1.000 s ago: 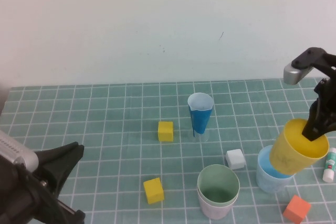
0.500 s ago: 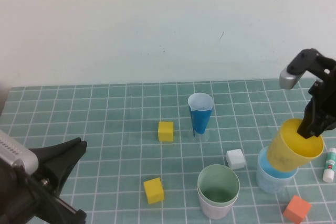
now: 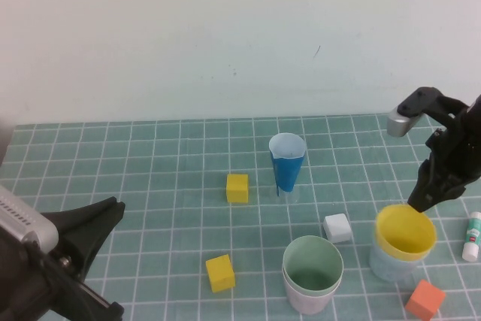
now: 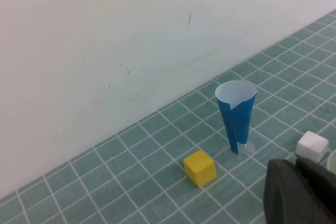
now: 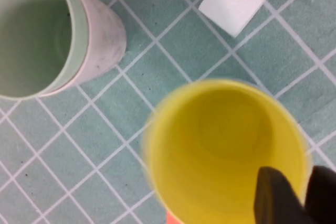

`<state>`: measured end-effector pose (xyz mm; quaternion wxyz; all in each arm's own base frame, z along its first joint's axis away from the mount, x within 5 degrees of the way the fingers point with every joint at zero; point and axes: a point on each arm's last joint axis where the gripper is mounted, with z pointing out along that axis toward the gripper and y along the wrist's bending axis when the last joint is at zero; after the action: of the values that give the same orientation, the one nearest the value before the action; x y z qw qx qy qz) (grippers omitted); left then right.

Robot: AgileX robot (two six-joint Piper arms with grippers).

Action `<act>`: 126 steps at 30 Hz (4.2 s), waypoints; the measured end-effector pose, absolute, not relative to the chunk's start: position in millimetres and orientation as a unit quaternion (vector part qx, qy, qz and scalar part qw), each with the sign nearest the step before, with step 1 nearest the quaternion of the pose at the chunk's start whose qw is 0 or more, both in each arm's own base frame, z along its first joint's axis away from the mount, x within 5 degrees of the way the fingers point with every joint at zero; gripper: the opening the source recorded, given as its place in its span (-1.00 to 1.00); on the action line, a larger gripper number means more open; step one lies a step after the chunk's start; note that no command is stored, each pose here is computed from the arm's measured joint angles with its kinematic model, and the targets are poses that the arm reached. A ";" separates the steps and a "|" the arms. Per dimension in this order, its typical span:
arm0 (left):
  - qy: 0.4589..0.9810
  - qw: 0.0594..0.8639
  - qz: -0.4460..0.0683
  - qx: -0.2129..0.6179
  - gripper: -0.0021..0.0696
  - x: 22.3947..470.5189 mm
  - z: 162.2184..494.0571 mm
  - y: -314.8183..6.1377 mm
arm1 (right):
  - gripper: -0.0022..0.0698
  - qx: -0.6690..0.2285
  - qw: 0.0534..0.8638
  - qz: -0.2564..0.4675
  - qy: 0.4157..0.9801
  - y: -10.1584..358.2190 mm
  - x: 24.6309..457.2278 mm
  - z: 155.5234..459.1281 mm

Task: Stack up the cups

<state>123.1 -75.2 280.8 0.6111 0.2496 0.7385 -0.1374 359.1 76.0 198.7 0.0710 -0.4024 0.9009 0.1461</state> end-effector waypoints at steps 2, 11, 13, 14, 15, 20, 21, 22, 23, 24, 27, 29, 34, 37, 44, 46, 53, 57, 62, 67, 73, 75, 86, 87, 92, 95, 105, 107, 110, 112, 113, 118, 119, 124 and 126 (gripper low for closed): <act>0.738 0.611 -0.136 0.251 -0.94 123.1 280.8 -75.2 | -0.49 -0.402 0.074 0.144 0.901 75.8 359.7 198.7; 0.737 0.612 -0.135 0.253 -0.94 123.1 280.8 -75.2 | -0.11 -0.401 0.081 0.139 0.902 75.6 361.6 198.0; 0.737 0.612 -0.135 0.253 -0.94 123.1 280.8 -75.2 | 0.07 -0.401 0.080 0.140 0.902 75.7 361.9 196.7; 0.737 0.612 -0.135 0.253 -0.94 123.1 280.8 -75.2 | 0.15 -0.400 0.077 0.140 0.903 75.7 362.3 194.4; 0.737 0.612 -0.135 0.253 -0.94 123.1 280.9 -75.3 | 0.20 -0.398 0.071 0.142 0.904 75.8 363.1 190.4; 0.734 0.615 -0.139 0.253 -0.94 123.0 281.8 -75.8 | 0.29 -0.381 0.043 0.158 0.910 77.7 367.5 165.0; 0.734 0.615 -0.141 0.251 -0.94 123.0 281.9 -75.9 | 0.26 -0.378 0.038 0.161 0.911 78.1 368.2 160.1; 0.733 0.617 -0.143 0.250 -0.94 122.9 282.3 -76.2 | 0.21 -0.374 0.029 0.165 0.912 78.4 368.9 152.8; 0.732 0.617 -0.145 0.250 -0.94 122.9 282.5 -76.3 | 0.12 -0.372 0.022 0.166 0.913 78.5 369.5 146.7; 0.732 0.617 -0.146 0.249 -0.94 122.9 282.6 -76.4 | 0.03 -0.371 0.017 0.168 0.913 78.5 369.7 142.6; 0.733 0.617 -0.151 0.245 -0.94 122.8 282.8 -76.5 | -0.41 -0.365 0.006 0.171 0.915 78.6 370.1 134.7; 0.732 0.617 -0.152 0.244 -0.94 122.8 283.0 -76.6 | -0.71 -0.359 0.005 0.174 0.917 79.1 369.9 134.9; 0.731 0.619 -0.155 0.243 -0.94 122.7 283.5 -76.9 | -0.85 -0.370 0.015 0.173 0.912 80.3 376.8 158.1; 0.730 0.620 -0.163 0.237 -0.94 122.6 284.3 -77.4 | -0.85 -0.386 0.047 0.162 0.907 80.7 382.2 194.4; 0.728 0.622 -0.167 0.236 -0.94 122.4 284.9 -77.8 | -0.85 -0.430 0.141 0.161 0.877 113.1 364.2 278.4; 0.728 0.622 -0.167 0.236 -0.94 122.4 284.9 -77.8 | -0.85 -0.457 0.136 0.163 0.864 132.4 353.3 284.1; 0.728 0.622 -0.167 0.236 -0.94 122.4 284.9 -77.8 | -0.85 -0.545 0.114 0.097 0.825 202.5 324.1 274.0; 0.728 0.622 -0.167 0.236 -0.95 122.4 284.9 -77.8 | -0.85 -0.544 0.091 0.091 0.829 212.5 325.2 256.9; 0.728 0.622 -0.167 0.236 -0.95 122.4 284.9 -77.8 | -0.85 -0.542 0.063 0.089 0.833 215.9 330.6 235.9; 0.728 0.622 -0.167 0.236 -0.95 122.4 284.9 -77.8 | -0.85 -0.543 0.049 0.088 0.834 217.1 332.7 225.9; 0.728 0.622 -0.167 0.236 -0.95 122.4 284.9 -77.8 | -0.85 -0.543 0.045 0.096 0.833 218.4 331.1 226.0; 0.728 0.622 -0.167 0.236 -0.95 122.4 284.9 -77.8 | -0.83 -0.542 0.046 0.099 0.833 219.0 330.8 226.1; 0.728 0.622 -0.167 0.236 -0.95 122.4 284.9 -77.8 | -0.15 -0.515 0.039 0.101 0.850 219.3 331.4 229.9; 0.728 0.622 -0.167 0.236 -0.95 122.4 284.9 -77.8 | -0.15 -0.519 0.037 0.095 0.849 218.7 332.4 234.2; 0.728 0.622 -0.167 0.236 -0.95 122.4 284.9 -77.8 | -0.40 -0.527 0.082 0.045 0.845 212.4 339.2 271.9; 0.728 0.622 -0.167 0.236 -0.95 122.4 284.9 -77.8 | -0.75 -0.511 0.129 0.006 0.850 198.3 332.3 309.4; 0.716 0.632 -0.177 0.239 -0.95 121.8 287.7 -79.5 | -0.94 -0.439 0.338 -0.057 0.830 134.5 261.5 408.9; 0.716 0.632 -0.177 0.239 -0.95 121.8 287.7 -79.5 | -0.94 -0.436 0.361 -0.055 0.822 123.2 240.7 408.5; 0.716 0.632 -0.178 0.239 -0.95 121.8 287.6 -79.6 | -0.94 -0.427 0.390 -0.049 0.815 106.2 209.2 396.1; 0.718 0.630 -0.176 0.239 -0.95 121.8 286.6 -79.3 | -0.94 -0.418 0.398 -0.043 0.815 95.2 188.8 378.5; 0.719 0.629 -0.175 0.238 -0.95 121.9 286.3 -79.1 | -0.94 -0.415 0.405 -0.041 0.814 89.2 177.6 370.1; 0.725 0.624 -0.170 0.237 -0.95 122.2 285.0 -78.4 | -0.94 -0.403 0.442 -0.032 0.801 60.2 124.2 328.1; 0.725 0.624 -0.170 0.237 -0.95 122.2 285.0 -78.3 | -0.94 -0.400 0.448 -0.027 0.799 55.5 114.7 319.1; 0.726 0.623 -0.169 0.237 -0.95 122.2 284.6 -78.1 | -0.94 -0.380 0.472 0.000 0.796 38.0 78.0 286.1; 0.730 0.620 -0.166 0.236 -0.95 122.4 283.8 -77.6 | -0.94 -0.375 0.482 0.004 0.792 33.4 68.9 277.3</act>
<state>122.4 -77.6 283.8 0.6200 0.2359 0.7297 -0.1658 68.9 33.4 277.3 0.4818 -0.3750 0.7920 0.0043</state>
